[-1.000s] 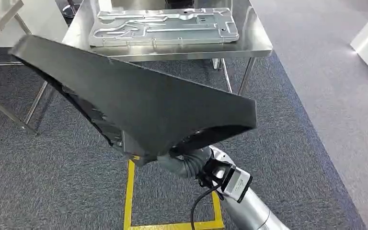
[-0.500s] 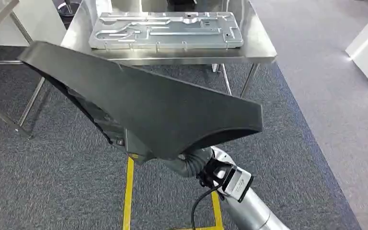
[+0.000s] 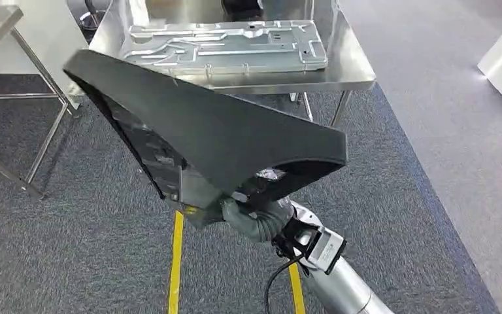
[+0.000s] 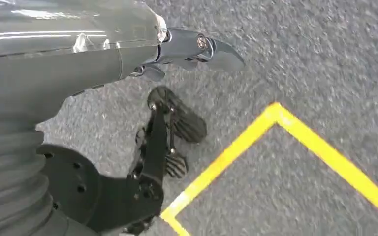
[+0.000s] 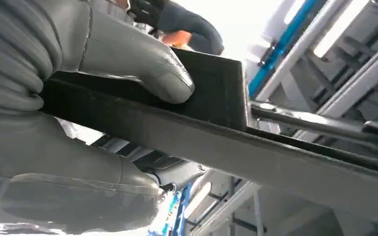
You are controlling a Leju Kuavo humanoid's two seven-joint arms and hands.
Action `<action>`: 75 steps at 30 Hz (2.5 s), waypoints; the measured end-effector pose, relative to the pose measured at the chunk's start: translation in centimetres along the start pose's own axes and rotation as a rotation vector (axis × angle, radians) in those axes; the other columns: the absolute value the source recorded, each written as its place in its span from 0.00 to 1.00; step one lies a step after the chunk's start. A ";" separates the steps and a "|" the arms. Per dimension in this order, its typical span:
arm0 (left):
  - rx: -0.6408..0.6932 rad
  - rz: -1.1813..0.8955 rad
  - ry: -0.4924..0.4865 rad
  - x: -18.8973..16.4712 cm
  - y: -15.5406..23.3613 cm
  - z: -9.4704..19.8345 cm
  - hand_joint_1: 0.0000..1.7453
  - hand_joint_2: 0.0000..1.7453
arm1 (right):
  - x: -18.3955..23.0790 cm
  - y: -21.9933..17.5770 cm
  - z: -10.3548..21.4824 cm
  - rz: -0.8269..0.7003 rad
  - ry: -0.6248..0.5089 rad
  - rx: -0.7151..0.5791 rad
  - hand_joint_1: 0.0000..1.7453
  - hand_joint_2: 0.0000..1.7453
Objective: Take the parts from the cabinet and place them on the table.
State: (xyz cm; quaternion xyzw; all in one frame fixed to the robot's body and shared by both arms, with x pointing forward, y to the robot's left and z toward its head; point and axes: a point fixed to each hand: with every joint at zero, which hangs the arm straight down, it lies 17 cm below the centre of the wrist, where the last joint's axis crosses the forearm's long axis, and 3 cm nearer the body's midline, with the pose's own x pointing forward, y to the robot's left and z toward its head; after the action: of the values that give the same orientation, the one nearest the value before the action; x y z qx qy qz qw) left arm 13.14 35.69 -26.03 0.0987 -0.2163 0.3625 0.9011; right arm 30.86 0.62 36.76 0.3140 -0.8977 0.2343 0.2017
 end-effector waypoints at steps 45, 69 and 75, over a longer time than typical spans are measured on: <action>-0.004 -0.012 -0.005 -0.4 0.6 0.1 0.00 1.00 | 1.0 -0.2 0.0 0.006 -0.020 -0.041 1.00 1.00; 0.012 -0.023 0.008 -0.6 1.2 0.1 0.00 1.00 | 1.2 -0.5 0.3 0.002 -0.020 -0.072 1.00 1.00; 0.013 -0.023 0.003 -0.3 1.2 0.0 0.00 1.00 | 1.5 -0.6 0.1 0.004 -0.028 -0.072 1.00 1.00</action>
State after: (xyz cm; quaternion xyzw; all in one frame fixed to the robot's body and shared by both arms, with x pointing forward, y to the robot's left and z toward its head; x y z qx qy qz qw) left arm 12.11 36.33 -26.19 0.1063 -0.2115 0.3538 0.9049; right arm 30.17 -0.57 37.58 0.3081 -0.9089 0.1978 0.1997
